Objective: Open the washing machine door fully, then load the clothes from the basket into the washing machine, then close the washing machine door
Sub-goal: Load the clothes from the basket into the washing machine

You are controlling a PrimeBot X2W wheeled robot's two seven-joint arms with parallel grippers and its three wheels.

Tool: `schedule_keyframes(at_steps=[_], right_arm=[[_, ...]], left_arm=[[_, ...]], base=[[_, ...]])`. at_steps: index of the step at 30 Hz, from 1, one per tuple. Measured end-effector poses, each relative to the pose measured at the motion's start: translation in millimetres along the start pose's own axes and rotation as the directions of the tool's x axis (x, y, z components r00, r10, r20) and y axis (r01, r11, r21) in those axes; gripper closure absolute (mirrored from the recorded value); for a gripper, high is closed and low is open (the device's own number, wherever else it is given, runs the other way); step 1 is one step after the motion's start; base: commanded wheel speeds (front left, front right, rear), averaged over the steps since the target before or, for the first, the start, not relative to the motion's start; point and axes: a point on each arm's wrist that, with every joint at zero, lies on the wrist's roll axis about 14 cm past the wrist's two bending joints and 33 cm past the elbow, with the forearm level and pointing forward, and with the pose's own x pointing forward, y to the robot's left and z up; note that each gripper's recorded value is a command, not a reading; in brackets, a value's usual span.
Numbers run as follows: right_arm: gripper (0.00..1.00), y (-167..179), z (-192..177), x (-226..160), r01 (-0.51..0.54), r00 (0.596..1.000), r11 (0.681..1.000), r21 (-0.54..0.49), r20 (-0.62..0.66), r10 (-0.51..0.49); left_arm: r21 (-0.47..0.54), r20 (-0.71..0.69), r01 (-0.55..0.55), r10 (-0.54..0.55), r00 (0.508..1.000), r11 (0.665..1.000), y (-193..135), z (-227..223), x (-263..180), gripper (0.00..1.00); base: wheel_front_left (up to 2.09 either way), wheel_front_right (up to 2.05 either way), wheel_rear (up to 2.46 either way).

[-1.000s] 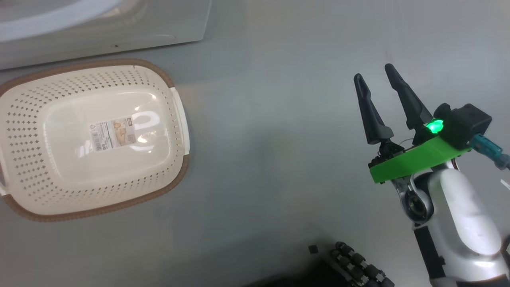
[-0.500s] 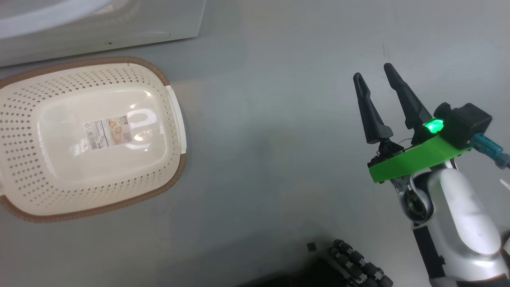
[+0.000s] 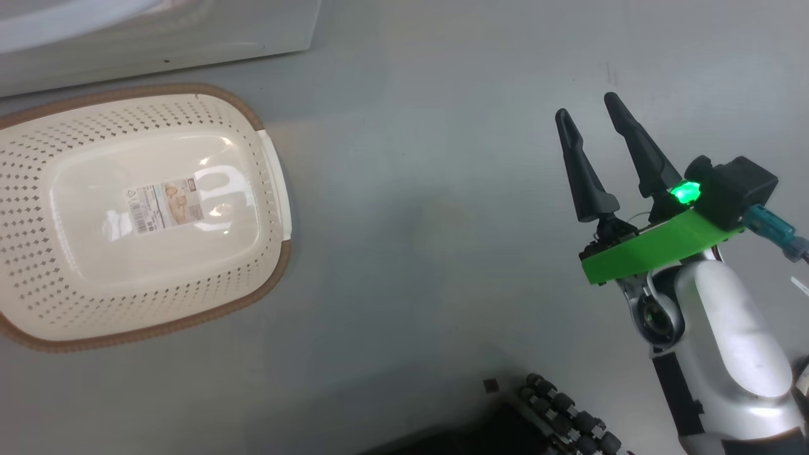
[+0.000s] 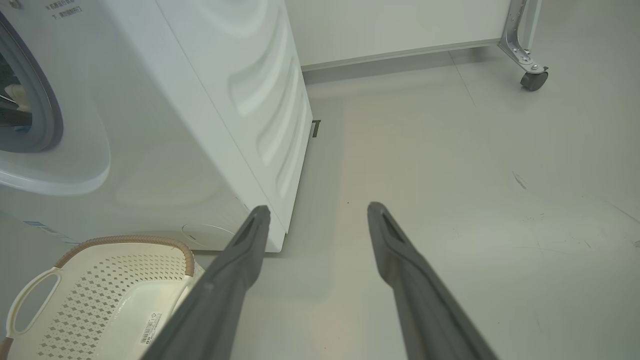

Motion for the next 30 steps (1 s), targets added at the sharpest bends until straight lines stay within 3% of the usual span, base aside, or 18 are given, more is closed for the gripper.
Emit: schedule_keyframes(at_steps=[8,20,30], right_arm=[[0.0,-1,-4,2,0.0,1.0,1.0,-0.005,-0.011,0.0],[0.0,-2,-18,3,-0.002,0.999,1.0,-0.015,-0.046,0.002],[0.0,-2,-30,8,-0.01,0.997,1.0,-0.025,-0.073,0.008]], left_arm=[[-0.016,0.033,-0.04,0.04,0.999,0.999,6,13,9,1.0],[-0.003,0.269,-0.123,0.119,0.956,0.992,29,76,15,1.0],[0.019,0.303,-0.124,0.112,0.946,0.992,30,89,32,1.0]], base=[[0.0,0.0,0.0],[0.0,0.0,0.0],[0.0,0.0,0.0]])
